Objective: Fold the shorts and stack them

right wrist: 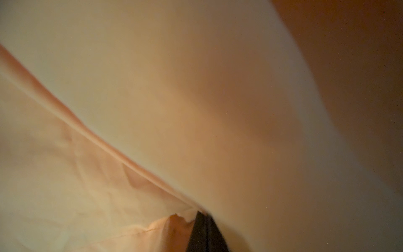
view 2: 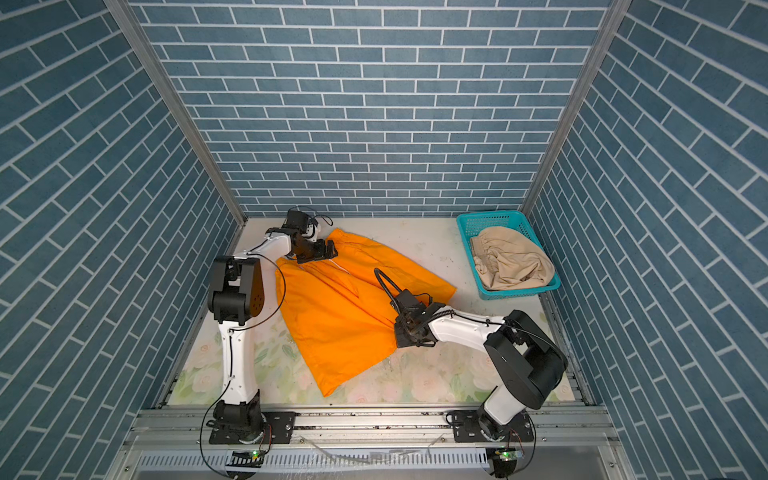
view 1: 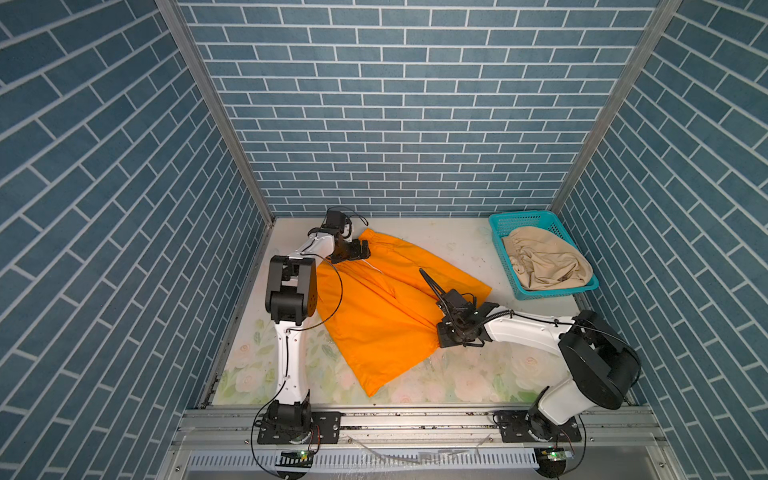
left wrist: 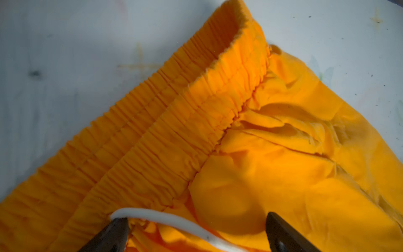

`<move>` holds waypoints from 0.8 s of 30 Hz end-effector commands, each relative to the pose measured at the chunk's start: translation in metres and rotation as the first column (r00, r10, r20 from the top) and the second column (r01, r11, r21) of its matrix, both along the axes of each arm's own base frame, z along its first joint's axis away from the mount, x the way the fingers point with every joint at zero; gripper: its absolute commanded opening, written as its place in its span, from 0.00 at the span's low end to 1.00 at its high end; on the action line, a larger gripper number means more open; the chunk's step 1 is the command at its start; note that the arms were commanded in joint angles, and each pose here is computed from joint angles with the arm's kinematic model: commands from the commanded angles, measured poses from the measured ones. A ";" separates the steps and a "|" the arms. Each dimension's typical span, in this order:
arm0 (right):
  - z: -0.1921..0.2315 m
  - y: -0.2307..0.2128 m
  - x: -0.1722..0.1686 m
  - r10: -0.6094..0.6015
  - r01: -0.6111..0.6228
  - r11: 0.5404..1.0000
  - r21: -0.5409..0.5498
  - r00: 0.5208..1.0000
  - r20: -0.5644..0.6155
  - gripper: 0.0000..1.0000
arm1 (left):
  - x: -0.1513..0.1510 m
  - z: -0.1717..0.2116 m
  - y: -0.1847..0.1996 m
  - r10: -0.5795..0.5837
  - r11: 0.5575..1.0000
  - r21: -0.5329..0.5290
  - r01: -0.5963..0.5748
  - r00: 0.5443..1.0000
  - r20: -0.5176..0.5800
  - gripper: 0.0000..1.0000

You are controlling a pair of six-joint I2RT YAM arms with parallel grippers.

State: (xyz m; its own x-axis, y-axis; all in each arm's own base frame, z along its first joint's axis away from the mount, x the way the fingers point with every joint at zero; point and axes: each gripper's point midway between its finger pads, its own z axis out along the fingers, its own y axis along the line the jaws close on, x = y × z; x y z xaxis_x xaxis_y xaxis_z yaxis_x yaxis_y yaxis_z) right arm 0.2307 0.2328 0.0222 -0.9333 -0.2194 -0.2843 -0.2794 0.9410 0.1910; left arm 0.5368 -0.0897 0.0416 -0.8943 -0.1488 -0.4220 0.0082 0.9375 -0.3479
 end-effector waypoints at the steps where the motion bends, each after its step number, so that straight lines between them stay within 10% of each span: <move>1: -0.005 -0.025 0.006 0.015 -0.020 0.996 -0.087 0.998 -0.063 0.00 | -0.015 -0.010 0.065 0.207 0.977 0.063 -0.204 0.978 -0.031 1.00; 11: 0.022 -0.020 0.107 0.036 -0.036 0.999 -0.025 0.999 0.014 0.00 | -0.054 0.044 0.066 0.241 0.970 0.018 -0.242 0.969 0.056 1.00; 15: 0.056 -0.004 0.133 0.045 -0.050 0.997 0.056 0.995 0.087 0.30 | -0.065 0.087 0.072 0.260 0.963 0.034 -0.266 0.959 0.116 1.00; 24: 0.104 -0.008 0.054 -0.059 0.036 0.967 0.252 0.995 0.084 0.55 | -0.142 0.121 0.092 0.357 0.925 0.099 -0.368 0.928 0.111 1.00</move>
State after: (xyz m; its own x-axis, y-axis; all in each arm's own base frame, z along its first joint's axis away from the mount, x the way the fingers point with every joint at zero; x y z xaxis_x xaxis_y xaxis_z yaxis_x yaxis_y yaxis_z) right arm 0.3247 0.2158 0.1146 -0.8853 -0.1267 -0.4474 -0.2846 0.9086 0.3057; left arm 0.4341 -0.0071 0.1960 -0.6832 -0.3711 -0.6289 -0.2226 0.9261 -0.3047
